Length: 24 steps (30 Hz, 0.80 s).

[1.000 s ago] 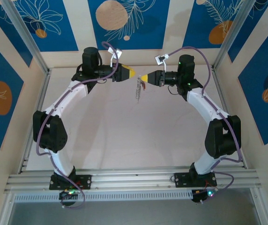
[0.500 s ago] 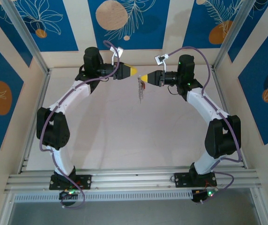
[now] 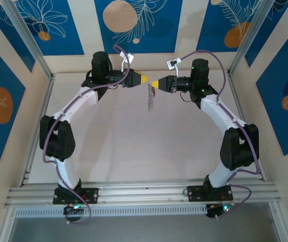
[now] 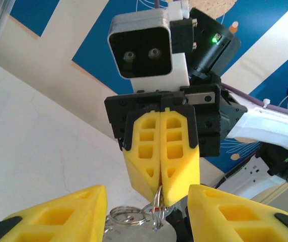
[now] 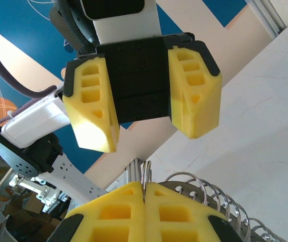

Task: Put the keys on the keyring

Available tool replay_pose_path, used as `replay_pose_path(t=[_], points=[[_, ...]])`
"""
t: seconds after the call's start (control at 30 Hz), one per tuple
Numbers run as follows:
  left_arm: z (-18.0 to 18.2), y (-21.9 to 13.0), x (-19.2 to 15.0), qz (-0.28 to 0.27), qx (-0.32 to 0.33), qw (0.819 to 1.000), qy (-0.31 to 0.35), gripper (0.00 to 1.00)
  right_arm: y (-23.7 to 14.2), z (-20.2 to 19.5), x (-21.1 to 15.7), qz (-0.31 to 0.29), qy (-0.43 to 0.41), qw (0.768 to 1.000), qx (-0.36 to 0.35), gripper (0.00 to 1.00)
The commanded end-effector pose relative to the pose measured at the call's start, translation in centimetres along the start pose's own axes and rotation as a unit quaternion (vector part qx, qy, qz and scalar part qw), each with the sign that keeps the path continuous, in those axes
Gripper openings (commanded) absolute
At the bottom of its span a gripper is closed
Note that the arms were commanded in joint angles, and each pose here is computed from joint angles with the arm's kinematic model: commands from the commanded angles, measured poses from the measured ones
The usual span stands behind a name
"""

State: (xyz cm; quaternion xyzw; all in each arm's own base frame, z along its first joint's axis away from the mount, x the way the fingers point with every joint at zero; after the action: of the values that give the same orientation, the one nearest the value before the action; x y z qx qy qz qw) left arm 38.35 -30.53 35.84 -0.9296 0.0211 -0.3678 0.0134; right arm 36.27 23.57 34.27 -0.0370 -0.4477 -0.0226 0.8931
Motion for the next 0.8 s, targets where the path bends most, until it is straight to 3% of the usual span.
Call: replay_pose_path(t=[0.0,0.23,0.57,0.77], points=[[-0.3,0.4,-0.9,0.015,-0.003,1.0,0.009,0.46,0.2,1.4,1.2,-0.003,-0.024,1.0,0.012,0.0],[-0.7,1.0,-1.4,0.026,-0.007,1.0,0.013,0.4,0.3,1.2,1.1,-0.003,-0.022,1.0,0.011,0.0],[-1.3,1.1,-1.7,0.028,-0.012,0.999,0.02,0.19,0.4,1.0,0.9,-0.003,-0.019,1.0,0.008,0.0],[-1.7,1.4,-1.6,0.024,-0.019,0.999,0.025,0.02,0.3,0.8,0.7,-0.002,-0.017,1.0,0.007,0.0]])
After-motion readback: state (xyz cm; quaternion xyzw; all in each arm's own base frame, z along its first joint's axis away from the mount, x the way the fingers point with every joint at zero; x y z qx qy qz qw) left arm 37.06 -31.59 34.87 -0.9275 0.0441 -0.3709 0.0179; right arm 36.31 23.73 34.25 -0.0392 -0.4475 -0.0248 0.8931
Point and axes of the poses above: each hand's point on the last joint's axis, 136 mm out from that joint toward the fingers, its own y axis out along the fingers, its own z axis along the line the jaws close on, x = y × z, the point moved 2 cm from there along -y, back along the fingers, and after that the axes turned 9 degrees about -y, right-handed, at the moved point
